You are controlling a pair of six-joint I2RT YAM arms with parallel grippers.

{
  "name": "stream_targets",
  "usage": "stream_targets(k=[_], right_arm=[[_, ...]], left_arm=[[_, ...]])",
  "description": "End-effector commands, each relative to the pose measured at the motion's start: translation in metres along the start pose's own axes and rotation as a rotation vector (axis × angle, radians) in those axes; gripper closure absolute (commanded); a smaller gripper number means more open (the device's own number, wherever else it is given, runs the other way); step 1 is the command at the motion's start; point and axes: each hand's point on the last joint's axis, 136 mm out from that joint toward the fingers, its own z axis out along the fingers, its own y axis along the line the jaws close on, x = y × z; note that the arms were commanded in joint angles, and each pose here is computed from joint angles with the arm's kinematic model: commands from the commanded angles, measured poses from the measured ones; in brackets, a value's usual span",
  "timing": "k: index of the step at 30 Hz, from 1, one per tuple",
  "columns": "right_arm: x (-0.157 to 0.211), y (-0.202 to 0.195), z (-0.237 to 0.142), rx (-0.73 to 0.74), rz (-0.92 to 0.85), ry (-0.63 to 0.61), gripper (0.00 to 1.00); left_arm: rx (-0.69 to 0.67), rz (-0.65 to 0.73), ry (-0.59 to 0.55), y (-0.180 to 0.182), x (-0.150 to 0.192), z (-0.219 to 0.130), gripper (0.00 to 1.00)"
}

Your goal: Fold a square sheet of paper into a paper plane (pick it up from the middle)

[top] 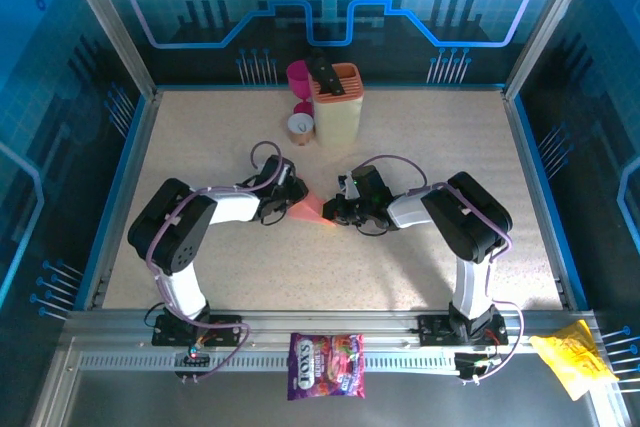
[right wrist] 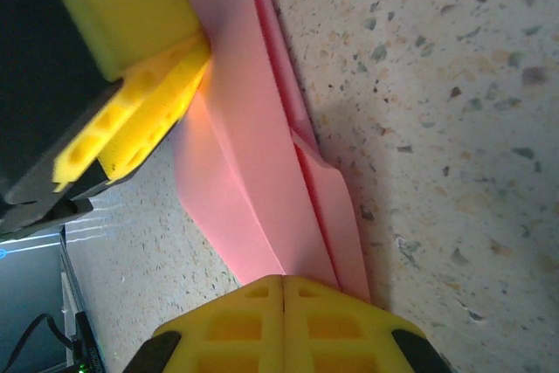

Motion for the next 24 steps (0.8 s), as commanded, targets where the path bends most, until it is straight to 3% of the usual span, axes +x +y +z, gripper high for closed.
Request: stream_targets(k=[1,7,11,14,20,24], right_arm=[[0.107,-0.12,-0.025,0.429,0.26,0.289,1.0],[0.062,-0.043,-0.036,0.264,0.123,0.233,1.0],[0.042,-0.006,-0.06,0.229,0.05,0.17,0.99],[0.039,-0.004,-0.078,0.254,0.037,0.133,0.9],[0.05,-0.04,-0.096,0.304,0.107,0.097,0.73],[0.056,-0.051,-0.092,0.313,0.132,0.109,0.68]], left_arm=[[-0.042,-0.006,0.029,0.016,0.014,0.004,0.71],[-0.088,0.023,0.061,0.03,0.024,0.011,0.72],[-0.108,0.058,0.094,0.036,0.031,0.014,0.73],[-0.112,0.088,0.117,0.038,0.035,0.016,0.75],[-0.109,0.131,0.136,0.037,0.037,0.018,0.79],[-0.106,0.143,0.148,0.037,0.039,0.02,0.8]])
